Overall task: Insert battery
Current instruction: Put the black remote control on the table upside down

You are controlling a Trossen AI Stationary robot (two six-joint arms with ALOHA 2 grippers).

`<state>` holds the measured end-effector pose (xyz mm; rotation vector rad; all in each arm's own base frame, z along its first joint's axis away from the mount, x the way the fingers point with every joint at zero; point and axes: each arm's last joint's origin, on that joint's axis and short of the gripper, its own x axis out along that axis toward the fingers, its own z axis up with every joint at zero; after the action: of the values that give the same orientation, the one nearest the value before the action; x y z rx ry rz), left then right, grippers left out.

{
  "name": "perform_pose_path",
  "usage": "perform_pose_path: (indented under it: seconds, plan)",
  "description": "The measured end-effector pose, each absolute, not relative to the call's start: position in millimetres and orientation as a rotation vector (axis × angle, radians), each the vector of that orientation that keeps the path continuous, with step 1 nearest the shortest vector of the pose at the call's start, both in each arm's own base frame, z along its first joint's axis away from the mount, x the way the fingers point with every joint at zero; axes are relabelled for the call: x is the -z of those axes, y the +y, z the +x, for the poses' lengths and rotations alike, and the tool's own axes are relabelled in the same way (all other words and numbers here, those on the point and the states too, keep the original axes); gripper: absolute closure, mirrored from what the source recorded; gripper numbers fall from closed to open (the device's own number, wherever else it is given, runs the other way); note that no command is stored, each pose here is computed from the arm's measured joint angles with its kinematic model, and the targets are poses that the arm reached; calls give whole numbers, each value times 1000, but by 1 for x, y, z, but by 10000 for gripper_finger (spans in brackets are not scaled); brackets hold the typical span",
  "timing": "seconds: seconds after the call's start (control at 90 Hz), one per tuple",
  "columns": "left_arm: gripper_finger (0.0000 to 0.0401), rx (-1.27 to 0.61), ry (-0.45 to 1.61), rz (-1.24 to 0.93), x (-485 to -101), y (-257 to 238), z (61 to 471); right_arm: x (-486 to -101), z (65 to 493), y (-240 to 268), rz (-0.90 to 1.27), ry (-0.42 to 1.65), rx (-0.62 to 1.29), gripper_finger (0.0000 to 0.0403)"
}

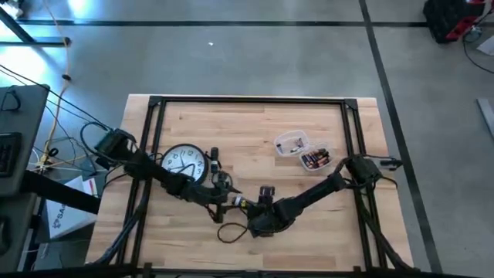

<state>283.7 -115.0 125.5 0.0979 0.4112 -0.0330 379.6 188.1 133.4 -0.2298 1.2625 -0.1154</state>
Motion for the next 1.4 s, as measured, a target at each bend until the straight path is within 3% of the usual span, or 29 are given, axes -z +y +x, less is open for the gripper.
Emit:
perform_pose_path:
  seconds: [0.956, 1.4]
  plan:
    - [190, 121, 459, -68, -113, -128, 290, -146, 388, 190, -9, 1328, 40, 226]
    - [190, 143, 463, -1, -86, -146, 315, -163, 395, 193, -3, 1280, 31, 226]
